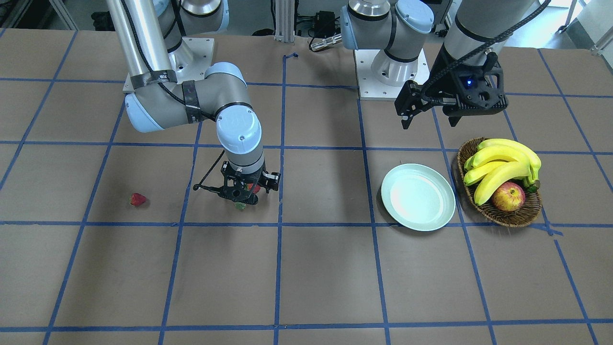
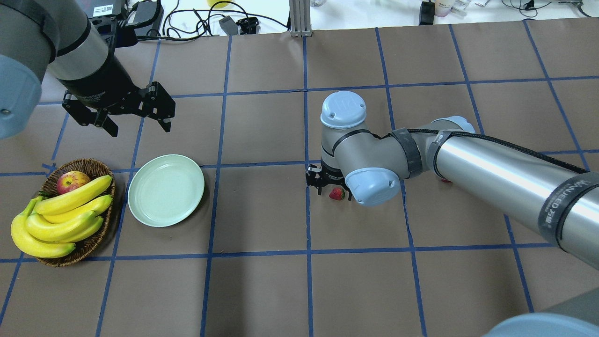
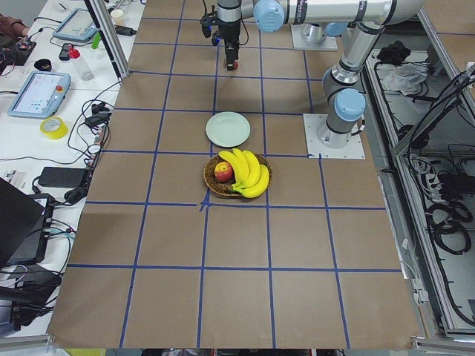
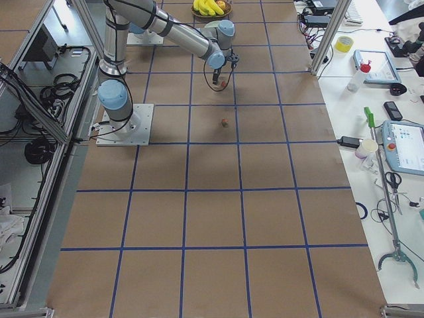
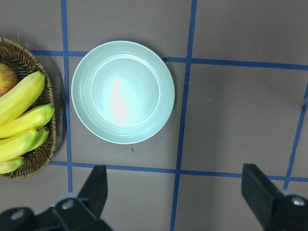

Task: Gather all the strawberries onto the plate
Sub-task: 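Grasp one strawberry of the pair with the right gripper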

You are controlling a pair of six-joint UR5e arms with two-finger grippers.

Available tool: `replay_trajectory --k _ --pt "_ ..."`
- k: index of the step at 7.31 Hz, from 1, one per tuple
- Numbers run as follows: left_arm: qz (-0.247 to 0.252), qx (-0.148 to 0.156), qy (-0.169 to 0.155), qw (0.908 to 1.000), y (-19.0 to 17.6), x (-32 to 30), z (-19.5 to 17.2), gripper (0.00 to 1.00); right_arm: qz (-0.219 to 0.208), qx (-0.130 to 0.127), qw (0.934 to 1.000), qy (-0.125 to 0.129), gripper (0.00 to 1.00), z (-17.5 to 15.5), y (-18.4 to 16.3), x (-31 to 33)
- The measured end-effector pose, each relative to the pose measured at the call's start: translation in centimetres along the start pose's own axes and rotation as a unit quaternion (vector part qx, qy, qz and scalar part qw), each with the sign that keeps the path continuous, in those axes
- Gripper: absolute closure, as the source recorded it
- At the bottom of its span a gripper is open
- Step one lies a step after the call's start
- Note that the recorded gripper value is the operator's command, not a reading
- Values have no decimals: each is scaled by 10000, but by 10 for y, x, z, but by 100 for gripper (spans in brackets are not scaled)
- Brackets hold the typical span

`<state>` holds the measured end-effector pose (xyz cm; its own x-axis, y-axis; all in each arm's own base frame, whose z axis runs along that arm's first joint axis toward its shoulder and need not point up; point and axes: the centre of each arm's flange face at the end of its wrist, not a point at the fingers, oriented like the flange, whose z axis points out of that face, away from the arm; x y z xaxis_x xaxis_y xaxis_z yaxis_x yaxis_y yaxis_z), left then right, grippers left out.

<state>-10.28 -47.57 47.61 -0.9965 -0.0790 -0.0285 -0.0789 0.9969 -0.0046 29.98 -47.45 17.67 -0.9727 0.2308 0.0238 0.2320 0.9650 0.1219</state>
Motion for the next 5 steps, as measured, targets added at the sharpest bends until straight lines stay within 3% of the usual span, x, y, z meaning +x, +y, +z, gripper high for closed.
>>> replay_trajectory --k 1,2,5 --pt "0 -3 -5 10000 0 0 0 0 0 -6 10000 4 88 1 0 -1" --pt "0 -4 -7 10000 0 0 1 0 -1 6 10000 4 100 1 -2 -1" --pt "1 -18 -12 10000 0 0 2 0 72 141 9999 -40 100 -13 -8 -5"
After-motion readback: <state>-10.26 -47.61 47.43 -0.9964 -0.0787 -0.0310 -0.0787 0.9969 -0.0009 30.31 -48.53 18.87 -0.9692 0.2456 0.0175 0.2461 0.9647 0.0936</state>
